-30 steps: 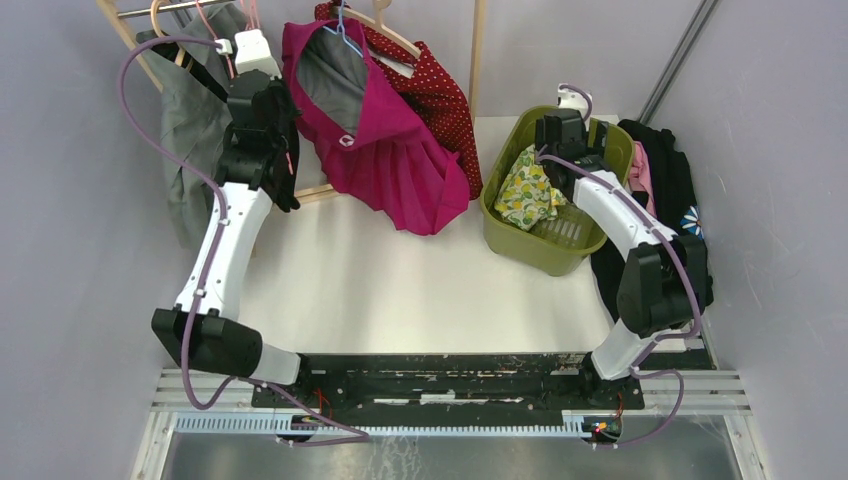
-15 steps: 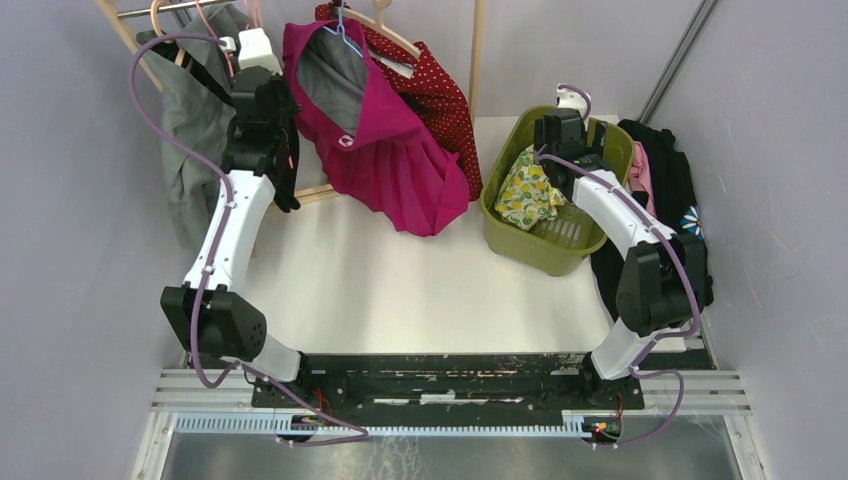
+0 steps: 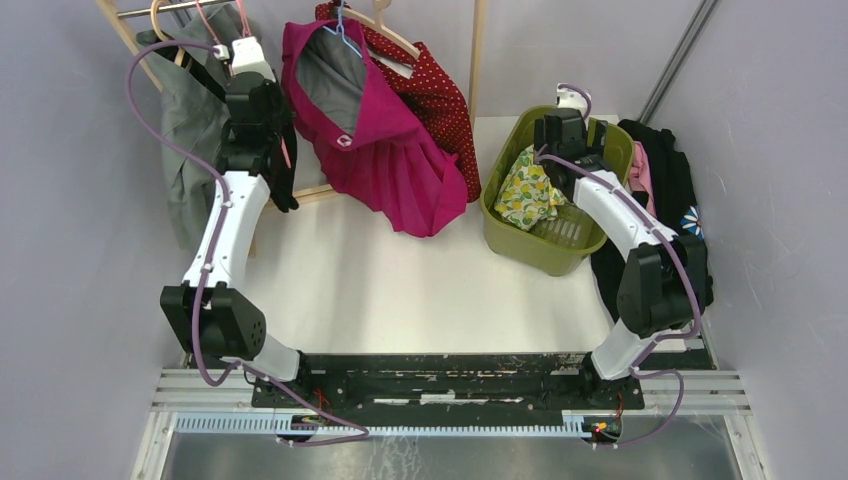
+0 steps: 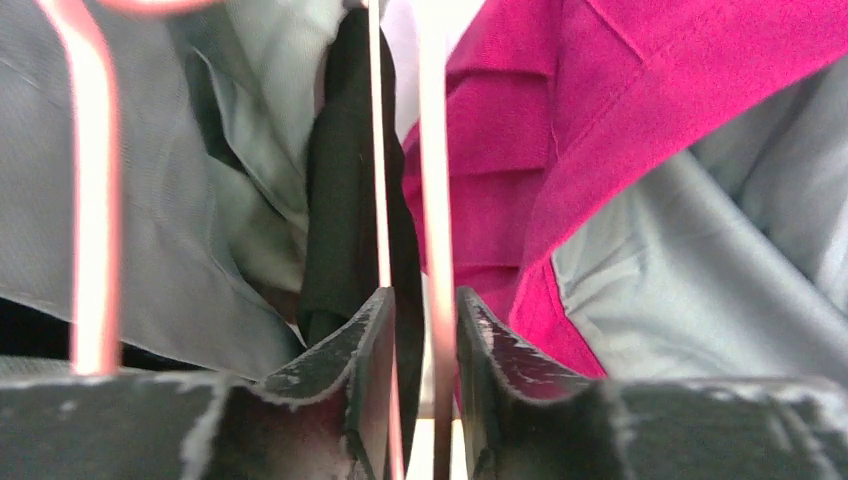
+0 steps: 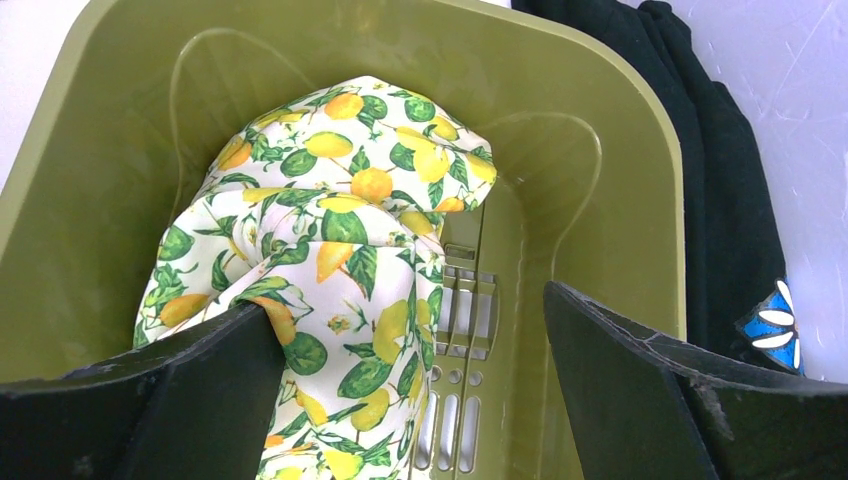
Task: Remove the skirt from the hanger
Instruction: Place the hanger at the clothesline.
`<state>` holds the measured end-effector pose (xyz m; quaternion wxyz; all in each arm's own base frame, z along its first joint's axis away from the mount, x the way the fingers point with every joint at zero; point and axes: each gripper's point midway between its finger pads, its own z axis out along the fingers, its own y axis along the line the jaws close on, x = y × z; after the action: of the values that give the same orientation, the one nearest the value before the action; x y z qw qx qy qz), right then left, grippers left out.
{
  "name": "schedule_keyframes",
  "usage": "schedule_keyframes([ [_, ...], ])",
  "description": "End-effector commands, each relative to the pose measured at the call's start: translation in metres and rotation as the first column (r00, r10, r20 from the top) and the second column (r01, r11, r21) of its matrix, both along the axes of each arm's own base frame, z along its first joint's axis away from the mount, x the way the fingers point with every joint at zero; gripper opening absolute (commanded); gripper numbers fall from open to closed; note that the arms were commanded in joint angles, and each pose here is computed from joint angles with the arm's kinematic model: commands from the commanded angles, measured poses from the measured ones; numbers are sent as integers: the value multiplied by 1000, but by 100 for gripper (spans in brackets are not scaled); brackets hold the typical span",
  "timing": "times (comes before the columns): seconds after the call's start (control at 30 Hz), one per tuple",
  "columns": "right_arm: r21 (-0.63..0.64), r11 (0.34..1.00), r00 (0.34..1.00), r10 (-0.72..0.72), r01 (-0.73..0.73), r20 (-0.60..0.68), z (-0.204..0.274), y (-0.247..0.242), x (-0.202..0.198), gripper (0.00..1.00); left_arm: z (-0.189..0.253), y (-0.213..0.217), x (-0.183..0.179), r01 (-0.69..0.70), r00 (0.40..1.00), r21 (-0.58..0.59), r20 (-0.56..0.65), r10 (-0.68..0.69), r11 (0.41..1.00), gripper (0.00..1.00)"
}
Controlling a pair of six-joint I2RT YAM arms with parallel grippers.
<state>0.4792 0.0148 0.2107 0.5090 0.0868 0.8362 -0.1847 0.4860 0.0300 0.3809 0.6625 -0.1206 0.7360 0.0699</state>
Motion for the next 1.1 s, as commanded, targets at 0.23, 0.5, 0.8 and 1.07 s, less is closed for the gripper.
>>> schedule_keyframes([
  [0.23,51,998,996,16,-20,86,26,5,-6,100,57,-24,-31,159,982,-8,105,-158,987,76],
  [0.5,65,998,996,18,-24,85,24,5,-11,100,90,-24,-79,164,972,6,168,-162,987,85],
  [0.8,80,996,996,33,-39,80,20,11,-10,100,101,-11,-124,97,976,36,190,-102,995,85],
  [1.07,91,994,996,45,-52,75,16,17,-8,100,83,2,-93,29,990,75,135,-39,997,85],
])
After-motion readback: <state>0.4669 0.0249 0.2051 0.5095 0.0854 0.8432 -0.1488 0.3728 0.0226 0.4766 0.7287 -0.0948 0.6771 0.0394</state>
